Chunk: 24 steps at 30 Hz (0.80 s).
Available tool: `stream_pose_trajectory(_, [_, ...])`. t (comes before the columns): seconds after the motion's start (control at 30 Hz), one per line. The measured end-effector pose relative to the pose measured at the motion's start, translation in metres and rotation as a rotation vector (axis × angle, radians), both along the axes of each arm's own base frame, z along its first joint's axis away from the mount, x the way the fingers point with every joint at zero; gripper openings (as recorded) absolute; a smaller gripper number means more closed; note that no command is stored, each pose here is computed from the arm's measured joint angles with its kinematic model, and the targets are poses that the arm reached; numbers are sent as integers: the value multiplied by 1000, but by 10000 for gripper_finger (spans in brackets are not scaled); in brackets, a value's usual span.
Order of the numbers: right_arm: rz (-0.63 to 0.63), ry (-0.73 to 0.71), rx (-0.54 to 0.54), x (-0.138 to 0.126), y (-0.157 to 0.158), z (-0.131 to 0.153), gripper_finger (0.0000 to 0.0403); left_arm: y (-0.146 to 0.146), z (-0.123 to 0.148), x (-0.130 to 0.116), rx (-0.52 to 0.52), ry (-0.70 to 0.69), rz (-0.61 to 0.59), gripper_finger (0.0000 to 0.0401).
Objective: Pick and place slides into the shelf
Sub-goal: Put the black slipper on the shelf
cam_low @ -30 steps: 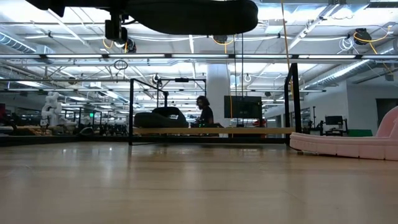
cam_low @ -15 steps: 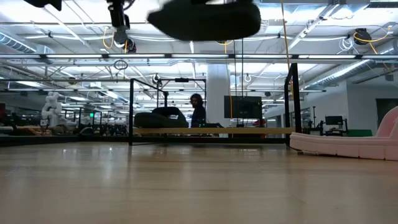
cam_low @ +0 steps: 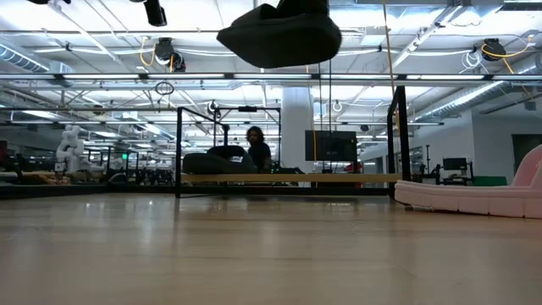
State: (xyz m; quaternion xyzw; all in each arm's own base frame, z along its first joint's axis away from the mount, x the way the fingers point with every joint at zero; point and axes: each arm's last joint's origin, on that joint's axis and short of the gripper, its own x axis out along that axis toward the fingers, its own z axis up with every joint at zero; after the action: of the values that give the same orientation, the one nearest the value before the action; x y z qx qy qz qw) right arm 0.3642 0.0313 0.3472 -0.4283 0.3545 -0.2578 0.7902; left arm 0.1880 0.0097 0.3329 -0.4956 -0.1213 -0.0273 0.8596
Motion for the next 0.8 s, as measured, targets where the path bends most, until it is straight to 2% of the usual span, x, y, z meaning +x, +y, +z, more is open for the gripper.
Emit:
stream_pose_trajectory(0.27, [-122,-243,64,9,-36,14,0,2,-13,15,36,82,43,49])
stream_pose_trajectory(0.47, [-202,-376,114,10,-59,20,0,4,-19,21,60,121,118,49])
stream_pose_trajectory(0.63, [-272,-479,185,9,-72,20,0,8,-20,21,54,130,242,49])
stream_pose_trajectory(0.8, [-307,-573,269,8,-81,19,0,11,-14,19,155,111,402,49])
